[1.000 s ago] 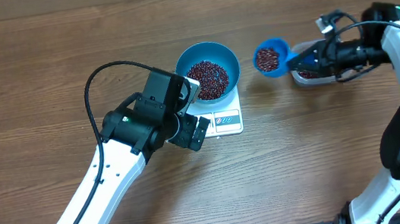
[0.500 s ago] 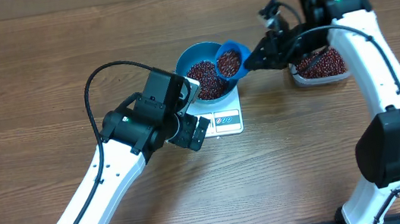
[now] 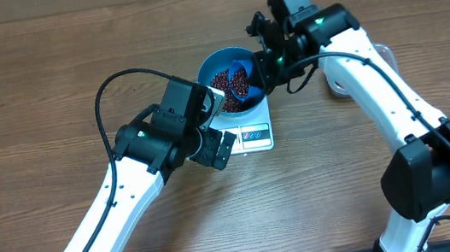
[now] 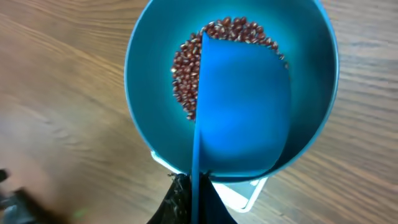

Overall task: Scoop item into bowl and weigh 150g on scale
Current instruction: 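Carry the scoop over the teal bowl and pour the beans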

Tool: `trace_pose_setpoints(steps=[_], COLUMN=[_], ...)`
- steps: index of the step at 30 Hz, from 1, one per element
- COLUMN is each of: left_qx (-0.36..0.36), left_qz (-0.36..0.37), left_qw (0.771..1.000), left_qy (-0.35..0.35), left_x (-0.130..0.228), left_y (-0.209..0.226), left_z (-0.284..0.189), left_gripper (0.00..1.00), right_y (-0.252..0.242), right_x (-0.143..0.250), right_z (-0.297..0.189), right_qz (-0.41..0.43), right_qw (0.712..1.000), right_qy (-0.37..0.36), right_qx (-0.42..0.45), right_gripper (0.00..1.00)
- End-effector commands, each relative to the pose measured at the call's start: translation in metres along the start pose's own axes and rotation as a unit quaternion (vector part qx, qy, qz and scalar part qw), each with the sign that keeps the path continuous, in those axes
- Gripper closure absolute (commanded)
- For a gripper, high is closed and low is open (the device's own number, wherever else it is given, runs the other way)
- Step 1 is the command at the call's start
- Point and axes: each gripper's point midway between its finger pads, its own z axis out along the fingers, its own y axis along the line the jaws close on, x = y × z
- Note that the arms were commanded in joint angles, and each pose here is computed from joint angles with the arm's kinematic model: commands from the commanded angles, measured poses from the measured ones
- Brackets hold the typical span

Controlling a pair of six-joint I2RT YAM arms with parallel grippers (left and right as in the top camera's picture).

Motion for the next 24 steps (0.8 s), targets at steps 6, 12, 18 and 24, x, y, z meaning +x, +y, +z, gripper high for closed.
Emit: trace_pose_setpoints(steps=[6,12,18,24], left_qx=[-0.003,-0.003,-0.003,-0.003], left_qz=[0.007,0.007,0.007,0.007], left_qw=[1.0,1.0,1.0,1.0], left_qy=[-0.01,-0.01,-0.01,-0.01], left_x=[0.0,0.0,0.0,0.0], left_y=[0.003,0.003,0.003,0.003], left_z=[-0.005,-0.005,-0.005,-0.005], left_gripper=[0.0,0.0,0.0,0.01], right_y=[0.014,0.021,0.031,0.032], right_x=[-0.035,-0.039,-0.039,-0.041], right_z=[-0.038,-0.046,-0.052,-0.06], right_qz=[-0.065,-0.103,-0.13,-0.139], right_qw=[0.984,0.957,0.93,0.913], right_qy=[-0.09,-0.118,-0.138,-0.151], right_qx=[0.143,0.246,0.315,0.353], right_gripper=[0.96,0.96,0.96,0.96])
